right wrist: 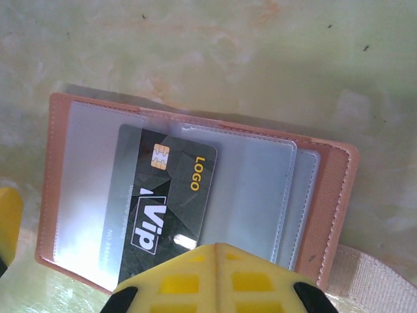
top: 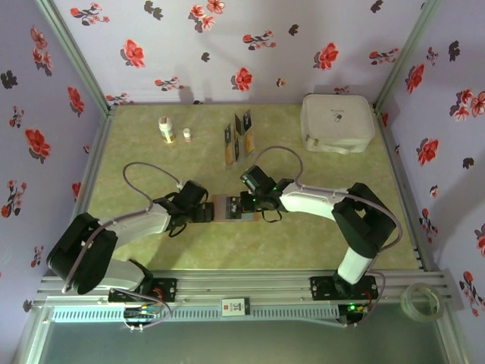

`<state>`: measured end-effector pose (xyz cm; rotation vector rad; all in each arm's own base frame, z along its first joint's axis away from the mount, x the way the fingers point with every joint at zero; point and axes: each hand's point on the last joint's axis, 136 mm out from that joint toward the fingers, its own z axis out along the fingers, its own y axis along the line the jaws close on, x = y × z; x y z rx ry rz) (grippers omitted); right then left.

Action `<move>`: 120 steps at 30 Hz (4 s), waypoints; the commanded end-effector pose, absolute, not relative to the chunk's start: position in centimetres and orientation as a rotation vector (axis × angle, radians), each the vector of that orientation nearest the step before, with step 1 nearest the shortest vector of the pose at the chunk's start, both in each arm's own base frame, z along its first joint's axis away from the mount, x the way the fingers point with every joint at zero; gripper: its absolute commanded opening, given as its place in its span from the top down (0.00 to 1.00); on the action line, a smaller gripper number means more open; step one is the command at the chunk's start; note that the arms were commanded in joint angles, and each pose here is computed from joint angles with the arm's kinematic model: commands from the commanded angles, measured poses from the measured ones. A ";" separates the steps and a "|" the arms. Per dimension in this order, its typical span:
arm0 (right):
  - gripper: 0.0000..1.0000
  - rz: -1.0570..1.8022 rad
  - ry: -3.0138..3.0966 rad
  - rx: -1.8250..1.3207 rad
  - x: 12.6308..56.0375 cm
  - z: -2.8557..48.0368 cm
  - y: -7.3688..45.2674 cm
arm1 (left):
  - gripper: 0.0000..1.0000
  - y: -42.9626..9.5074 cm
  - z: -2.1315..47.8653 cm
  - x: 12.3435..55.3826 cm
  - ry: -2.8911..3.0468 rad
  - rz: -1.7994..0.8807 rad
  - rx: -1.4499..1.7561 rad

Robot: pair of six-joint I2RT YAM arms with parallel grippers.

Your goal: Put the credit cards into the card holder

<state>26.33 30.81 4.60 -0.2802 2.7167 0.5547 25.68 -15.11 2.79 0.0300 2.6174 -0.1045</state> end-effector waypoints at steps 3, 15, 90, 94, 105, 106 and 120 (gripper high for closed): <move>1.00 0.505 2.721 -0.298 27.2 4.2 31.0 | 0.00 -15.6 2.8 26.4 2.610 -0.118 0.047; 1.00 0.498 2.747 -0.306 27.7 3.1 31.8 | 0.00 -16.0 2.0 26.4 2.619 -0.141 0.043; 1.00 0.545 2.778 -0.384 27.6 2.4 34.8 | 0.00 -14.3 0.9 26.2 2.678 -0.086 0.004; 1.00 0.560 2.781 -0.388 27.6 2.4 35.2 | 0.00 -14.4 0.7 26.2 2.684 -0.086 0.003; 1.00 0.589 2.794 -0.406 27.4 2.2 36.0 | 0.00 -14.8 0.4 26.3 2.687 -0.114 0.004; 1.00 0.593 2.795 -0.407 27.4 2.2 36.1 | 0.00 -14.9 0.4 26.3 2.688 -0.117 0.005; 1.00 0.614 2.802 -0.439 26.9 2.2 37.0 | 0.00 -15.0 0.2 26.2 2.690 -0.131 0.006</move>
